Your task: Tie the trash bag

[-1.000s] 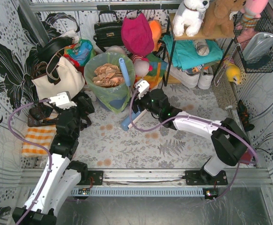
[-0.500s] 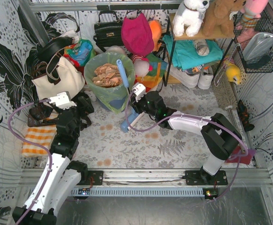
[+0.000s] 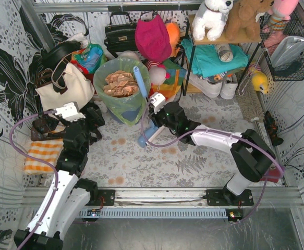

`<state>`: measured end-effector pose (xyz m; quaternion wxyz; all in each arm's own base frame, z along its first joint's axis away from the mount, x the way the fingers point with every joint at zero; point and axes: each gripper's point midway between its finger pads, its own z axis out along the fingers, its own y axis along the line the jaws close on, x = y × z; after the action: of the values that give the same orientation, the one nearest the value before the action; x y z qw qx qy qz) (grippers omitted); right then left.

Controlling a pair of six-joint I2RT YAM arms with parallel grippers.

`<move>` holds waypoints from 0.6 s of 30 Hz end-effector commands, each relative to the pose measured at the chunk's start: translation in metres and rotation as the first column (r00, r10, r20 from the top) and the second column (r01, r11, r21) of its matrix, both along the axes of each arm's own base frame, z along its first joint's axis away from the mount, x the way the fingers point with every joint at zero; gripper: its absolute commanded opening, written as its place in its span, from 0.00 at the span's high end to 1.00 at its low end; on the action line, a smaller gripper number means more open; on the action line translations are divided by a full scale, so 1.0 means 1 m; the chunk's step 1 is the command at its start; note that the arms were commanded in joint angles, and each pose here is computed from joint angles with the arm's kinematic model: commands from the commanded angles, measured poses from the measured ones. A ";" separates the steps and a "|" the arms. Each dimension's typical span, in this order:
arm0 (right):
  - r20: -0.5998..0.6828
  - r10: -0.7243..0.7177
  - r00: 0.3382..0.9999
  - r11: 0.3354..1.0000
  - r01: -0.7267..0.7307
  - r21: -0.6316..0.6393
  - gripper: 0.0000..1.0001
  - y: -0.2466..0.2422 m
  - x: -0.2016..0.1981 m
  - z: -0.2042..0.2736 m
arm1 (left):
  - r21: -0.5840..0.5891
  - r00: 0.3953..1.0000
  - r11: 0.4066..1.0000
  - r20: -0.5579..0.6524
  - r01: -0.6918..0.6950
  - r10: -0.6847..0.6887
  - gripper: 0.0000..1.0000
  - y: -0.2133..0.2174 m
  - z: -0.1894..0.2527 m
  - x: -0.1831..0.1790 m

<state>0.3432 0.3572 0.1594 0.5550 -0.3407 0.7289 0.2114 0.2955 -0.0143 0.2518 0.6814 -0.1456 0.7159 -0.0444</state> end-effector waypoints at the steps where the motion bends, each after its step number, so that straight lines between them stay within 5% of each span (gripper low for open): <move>1: 0.090 -0.140 0.986 0.988 0.133 0.081 1.00 -0.024 0.009 0.051 | 0.010 0.999 1.000 0.050 -0.020 0.019 0.02 0.004 0.012 0.000; 18: 0.131 -0.483 0.866 0.874 0.467 0.132 1.00 -0.197 0.070 0.092 | 0.007 0.998 1.000 0.056 -0.030 0.029 0.02 0.006 0.013 -0.001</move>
<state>0.3996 0.1956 0.2146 0.6176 -0.1636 0.7630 0.0976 0.2943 -0.0121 0.2539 0.6843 -0.1487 0.7127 -0.0406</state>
